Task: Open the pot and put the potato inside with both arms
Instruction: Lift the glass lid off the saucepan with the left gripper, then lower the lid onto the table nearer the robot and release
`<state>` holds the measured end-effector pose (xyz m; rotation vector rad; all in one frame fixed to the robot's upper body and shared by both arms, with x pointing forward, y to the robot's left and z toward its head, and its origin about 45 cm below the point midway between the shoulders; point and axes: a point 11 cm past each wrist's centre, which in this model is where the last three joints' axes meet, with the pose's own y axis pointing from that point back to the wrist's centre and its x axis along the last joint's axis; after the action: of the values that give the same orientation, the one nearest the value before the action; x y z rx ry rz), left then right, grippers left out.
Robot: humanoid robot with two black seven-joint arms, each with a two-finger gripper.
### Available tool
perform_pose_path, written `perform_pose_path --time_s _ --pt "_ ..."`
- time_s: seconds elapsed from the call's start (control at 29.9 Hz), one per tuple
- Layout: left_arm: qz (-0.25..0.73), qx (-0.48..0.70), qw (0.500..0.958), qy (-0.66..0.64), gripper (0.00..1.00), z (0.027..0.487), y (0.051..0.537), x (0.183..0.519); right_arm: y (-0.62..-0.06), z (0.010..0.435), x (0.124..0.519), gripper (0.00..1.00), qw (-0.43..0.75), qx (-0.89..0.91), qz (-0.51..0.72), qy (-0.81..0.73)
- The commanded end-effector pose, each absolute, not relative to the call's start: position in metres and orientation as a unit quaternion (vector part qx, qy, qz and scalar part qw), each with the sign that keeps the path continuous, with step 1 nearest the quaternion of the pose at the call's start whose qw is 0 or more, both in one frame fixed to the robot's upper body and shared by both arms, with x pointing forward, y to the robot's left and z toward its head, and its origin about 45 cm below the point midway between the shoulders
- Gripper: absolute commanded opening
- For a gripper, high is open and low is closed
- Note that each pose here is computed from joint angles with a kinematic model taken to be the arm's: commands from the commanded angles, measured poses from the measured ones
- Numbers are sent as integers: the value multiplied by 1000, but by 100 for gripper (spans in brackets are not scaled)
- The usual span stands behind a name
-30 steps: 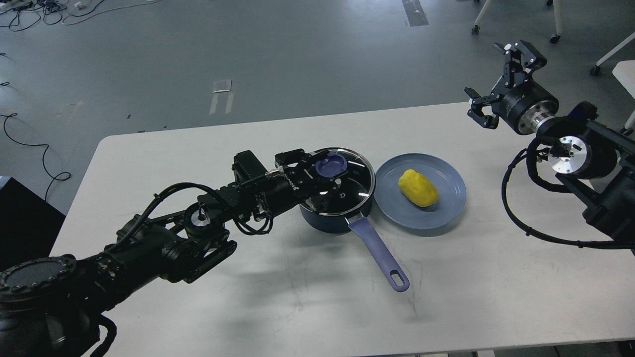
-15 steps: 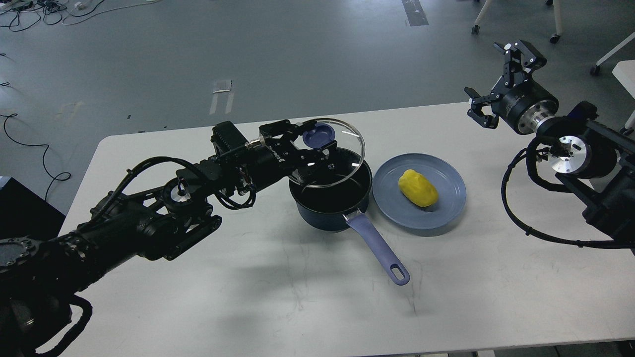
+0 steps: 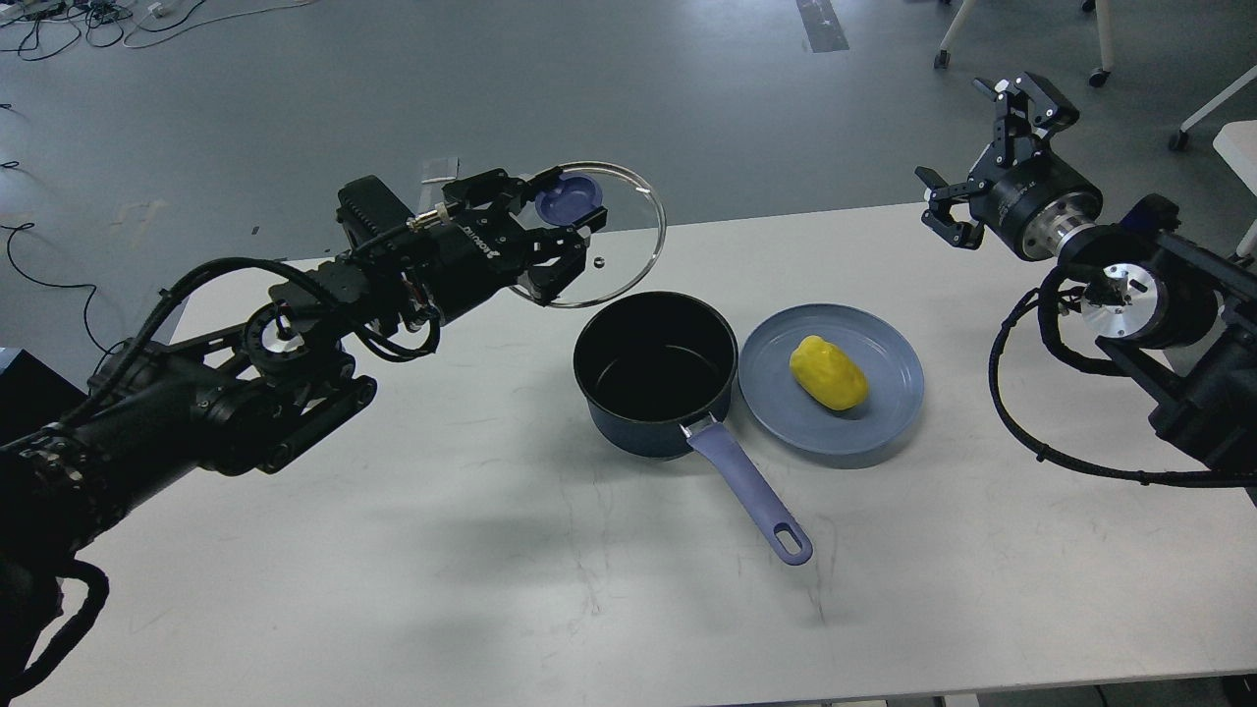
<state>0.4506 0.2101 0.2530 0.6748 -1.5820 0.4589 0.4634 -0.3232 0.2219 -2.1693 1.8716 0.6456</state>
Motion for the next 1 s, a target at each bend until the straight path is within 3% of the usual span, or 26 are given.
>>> perform_pose_path --time_s 0.0,0.33,0.77,0.97 --pt "224 314 621 -682 52 259 248 447 -323 223 464 100 102 -735 218 634" --pt "248 379 630 -630 53 224 325 418 -320 219 463 100 99 -735 221 633" --pt "264 416 665 -561 54 170 355 384 -325 227 466 100 99 -734 213 637" --pt "244 420 696 -529 55 131 353 353 -324 226 466 100 97 -735 214 636"
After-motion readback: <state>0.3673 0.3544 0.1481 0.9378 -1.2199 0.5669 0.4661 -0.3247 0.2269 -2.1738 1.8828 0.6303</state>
